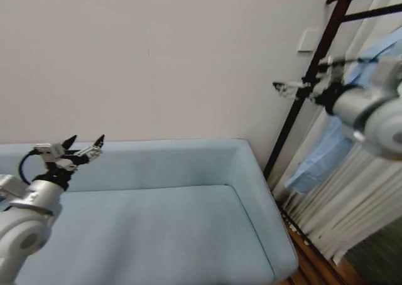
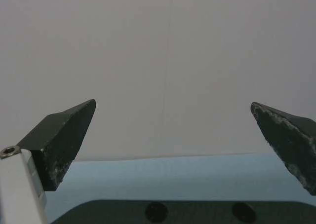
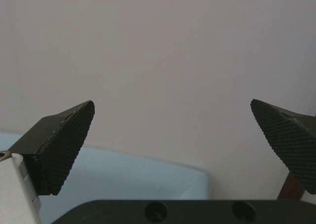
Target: Pick up the clothes from the sofa and hang them on the clothes hanger.
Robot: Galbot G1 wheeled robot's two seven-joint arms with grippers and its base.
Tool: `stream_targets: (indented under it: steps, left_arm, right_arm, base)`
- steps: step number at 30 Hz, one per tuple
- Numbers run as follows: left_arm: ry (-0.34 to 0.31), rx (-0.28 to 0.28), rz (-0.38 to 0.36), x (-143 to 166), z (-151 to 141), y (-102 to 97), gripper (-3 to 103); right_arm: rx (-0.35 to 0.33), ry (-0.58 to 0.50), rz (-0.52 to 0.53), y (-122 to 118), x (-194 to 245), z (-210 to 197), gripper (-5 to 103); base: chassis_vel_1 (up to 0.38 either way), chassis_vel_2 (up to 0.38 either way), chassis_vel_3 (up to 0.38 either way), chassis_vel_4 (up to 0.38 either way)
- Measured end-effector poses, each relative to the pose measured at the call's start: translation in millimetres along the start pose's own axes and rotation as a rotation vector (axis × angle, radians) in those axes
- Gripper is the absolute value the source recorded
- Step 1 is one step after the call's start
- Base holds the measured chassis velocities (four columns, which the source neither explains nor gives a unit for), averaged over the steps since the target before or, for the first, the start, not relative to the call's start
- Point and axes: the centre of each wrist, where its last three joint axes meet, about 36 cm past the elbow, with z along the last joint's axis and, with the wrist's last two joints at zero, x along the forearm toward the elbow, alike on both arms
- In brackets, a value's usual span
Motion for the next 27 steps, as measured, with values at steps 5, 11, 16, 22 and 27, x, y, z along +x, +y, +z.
stream_targets:
  steps: [5, 11, 16, 22, 27]
  left_arm:
    - [0.012, -0.013, -0.064, 29.3, 29.2, -7.7, 100]
    - [0.044, -0.019, -0.068, 43.6, 45.6, -20.8, 100]
    - [0.045, -0.038, -0.05, 40.8, 44.0, -21.3, 100]
    - [0.058, -0.048, -0.053, 43.6, 44.9, -20.6, 100]
    - [0.061, -0.037, -0.061, 47.3, 46.5, -23.0, 100]
  right_arm:
    - [0.028, 0.053, -0.189, -5.6, 15.3, 72.4, 100]
    - [0.046, 0.055, -0.197, -17.0, 22.1, 131.5, 100]
    - [0.113, 0.034, -0.156, -37.1, -1.1, 128.9, 100]
    - [0.165, -0.037, -0.15, -36.2, -46.7, 103.0, 100]
    - [0.207, -0.114, -0.177, -20.6, -81.5, 99.9, 100]
  base:
    - [-0.015, -0.011, -0.025, -0.019]
    - [0.0, 0.0, 0.0, 0.0]
    - [0.0, 0.0, 0.0, 0.0]
    - [0.0, 0.0, 0.0, 0.0]
    - [0.0, 0.0, 0.0, 0.0]
